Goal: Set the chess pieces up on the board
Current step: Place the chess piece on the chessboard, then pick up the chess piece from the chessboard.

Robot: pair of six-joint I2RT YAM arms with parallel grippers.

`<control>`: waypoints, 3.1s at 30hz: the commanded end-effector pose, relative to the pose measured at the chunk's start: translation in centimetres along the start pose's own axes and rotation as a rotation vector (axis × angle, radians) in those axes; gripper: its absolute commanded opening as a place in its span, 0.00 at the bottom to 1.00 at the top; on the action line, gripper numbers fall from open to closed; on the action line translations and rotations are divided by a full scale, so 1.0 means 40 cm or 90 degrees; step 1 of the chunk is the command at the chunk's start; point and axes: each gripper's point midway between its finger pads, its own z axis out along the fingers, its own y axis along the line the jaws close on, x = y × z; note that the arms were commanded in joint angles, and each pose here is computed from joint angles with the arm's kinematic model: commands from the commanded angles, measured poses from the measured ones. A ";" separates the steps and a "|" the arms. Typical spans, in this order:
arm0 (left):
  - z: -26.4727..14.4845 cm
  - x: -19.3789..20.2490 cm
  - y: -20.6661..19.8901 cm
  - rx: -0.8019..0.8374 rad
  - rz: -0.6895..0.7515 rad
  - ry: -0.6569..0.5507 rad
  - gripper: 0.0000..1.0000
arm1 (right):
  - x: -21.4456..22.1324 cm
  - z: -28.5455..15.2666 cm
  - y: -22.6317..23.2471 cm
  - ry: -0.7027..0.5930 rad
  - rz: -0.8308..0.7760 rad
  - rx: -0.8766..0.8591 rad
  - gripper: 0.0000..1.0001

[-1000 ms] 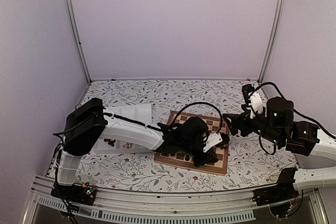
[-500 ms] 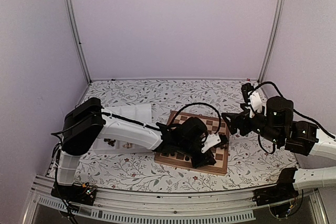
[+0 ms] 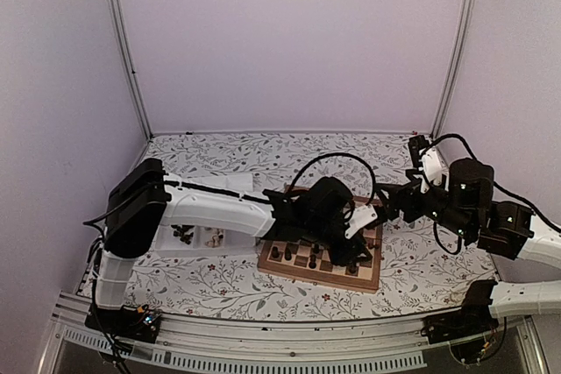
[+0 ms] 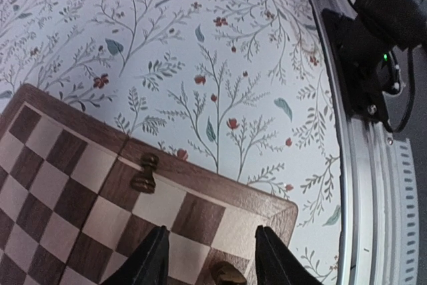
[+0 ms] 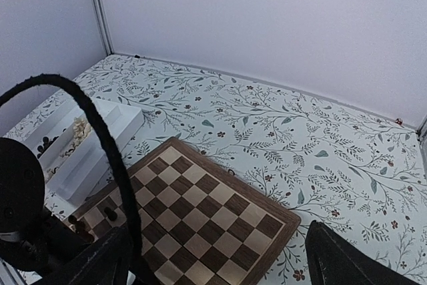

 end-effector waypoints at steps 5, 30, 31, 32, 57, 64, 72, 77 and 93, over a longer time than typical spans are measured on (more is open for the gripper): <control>0.041 -0.033 0.040 0.039 -0.010 0.024 0.46 | -0.072 -0.009 -0.048 -0.033 0.034 0.038 0.92; 0.076 -0.060 0.095 0.022 -0.018 0.020 0.45 | -0.046 0.033 -0.050 -0.009 0.039 0.034 0.92; 0.075 -0.063 0.105 0.018 -0.020 0.017 0.45 | -0.047 0.034 -0.050 -0.009 0.039 0.033 0.91; 0.077 -0.063 0.114 0.013 -0.021 0.017 0.45 | -0.048 0.035 -0.049 -0.010 0.039 0.032 0.92; 0.154 0.045 0.141 0.036 -0.016 0.104 0.35 | -0.037 0.047 -0.064 0.000 0.041 0.030 0.91; 0.155 0.065 0.133 0.042 0.002 0.122 0.27 | -0.039 0.047 -0.067 -0.001 0.041 0.033 0.92; 0.151 0.054 0.133 0.031 0.018 0.114 0.15 | -0.037 0.046 -0.068 0.001 0.044 0.034 0.91; 0.097 -0.019 0.149 0.025 0.002 0.053 0.11 | -0.063 0.035 -0.067 -0.013 0.055 0.029 0.91; -0.379 -0.212 0.242 -0.041 -0.070 -0.244 0.12 | -0.108 0.113 0.046 0.046 0.114 -0.101 0.74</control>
